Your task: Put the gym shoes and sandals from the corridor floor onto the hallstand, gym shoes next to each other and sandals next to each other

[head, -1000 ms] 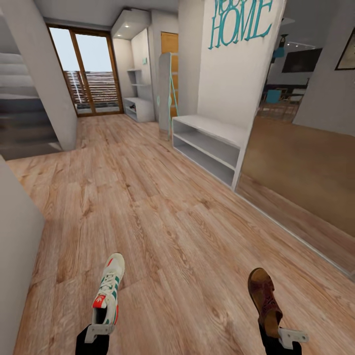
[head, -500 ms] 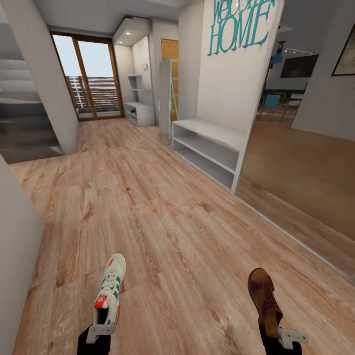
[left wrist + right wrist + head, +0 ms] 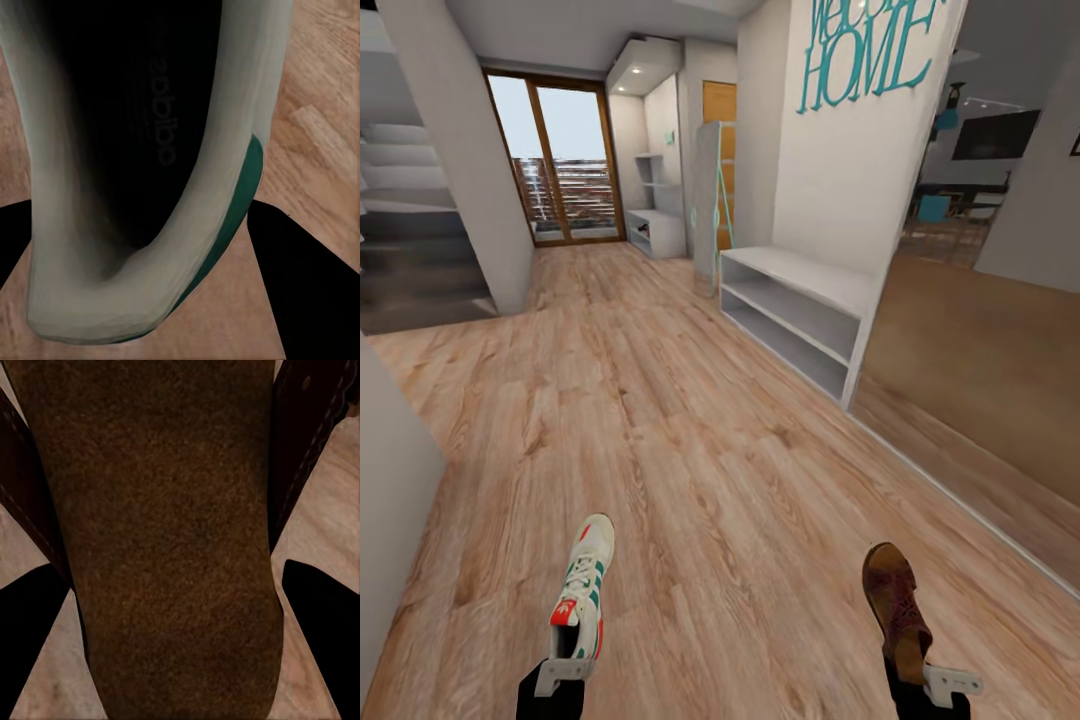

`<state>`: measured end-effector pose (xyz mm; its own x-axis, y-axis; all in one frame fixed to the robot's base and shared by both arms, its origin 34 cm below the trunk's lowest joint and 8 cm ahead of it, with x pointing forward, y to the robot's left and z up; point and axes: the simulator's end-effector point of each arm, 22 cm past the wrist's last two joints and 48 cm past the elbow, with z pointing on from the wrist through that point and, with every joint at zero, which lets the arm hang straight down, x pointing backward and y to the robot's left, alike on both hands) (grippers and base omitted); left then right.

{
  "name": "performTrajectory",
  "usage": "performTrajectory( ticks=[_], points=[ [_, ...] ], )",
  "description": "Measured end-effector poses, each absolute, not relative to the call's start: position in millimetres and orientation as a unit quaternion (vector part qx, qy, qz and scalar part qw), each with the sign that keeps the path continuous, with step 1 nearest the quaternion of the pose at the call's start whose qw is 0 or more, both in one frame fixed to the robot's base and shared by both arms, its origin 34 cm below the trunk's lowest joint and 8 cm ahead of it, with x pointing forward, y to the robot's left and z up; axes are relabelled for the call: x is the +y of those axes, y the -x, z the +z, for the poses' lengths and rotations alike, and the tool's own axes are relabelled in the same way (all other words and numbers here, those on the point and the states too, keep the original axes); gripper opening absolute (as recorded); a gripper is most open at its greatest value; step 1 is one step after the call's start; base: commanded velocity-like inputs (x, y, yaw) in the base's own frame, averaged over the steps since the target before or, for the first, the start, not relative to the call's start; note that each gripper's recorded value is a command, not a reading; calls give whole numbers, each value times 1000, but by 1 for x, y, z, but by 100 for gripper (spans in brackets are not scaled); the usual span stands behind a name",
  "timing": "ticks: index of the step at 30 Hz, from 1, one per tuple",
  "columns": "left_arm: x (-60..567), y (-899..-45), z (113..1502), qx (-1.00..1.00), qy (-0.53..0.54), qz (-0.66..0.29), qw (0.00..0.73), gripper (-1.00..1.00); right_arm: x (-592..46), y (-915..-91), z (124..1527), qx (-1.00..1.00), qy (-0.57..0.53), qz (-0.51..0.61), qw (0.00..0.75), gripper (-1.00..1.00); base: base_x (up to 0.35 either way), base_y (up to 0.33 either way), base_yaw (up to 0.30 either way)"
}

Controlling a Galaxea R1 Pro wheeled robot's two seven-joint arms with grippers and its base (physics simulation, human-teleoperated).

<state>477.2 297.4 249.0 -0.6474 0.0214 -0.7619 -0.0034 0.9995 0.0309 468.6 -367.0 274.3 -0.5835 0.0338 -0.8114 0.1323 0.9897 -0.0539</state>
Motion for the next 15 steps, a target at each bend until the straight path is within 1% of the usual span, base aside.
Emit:
performTrajectory(
  ticks=[15],
  points=[
    [298,-473,245,910,10,12,415,-100,-364,-468,273,888,-45,-53,456,-100,295,-167,275]
  ],
)
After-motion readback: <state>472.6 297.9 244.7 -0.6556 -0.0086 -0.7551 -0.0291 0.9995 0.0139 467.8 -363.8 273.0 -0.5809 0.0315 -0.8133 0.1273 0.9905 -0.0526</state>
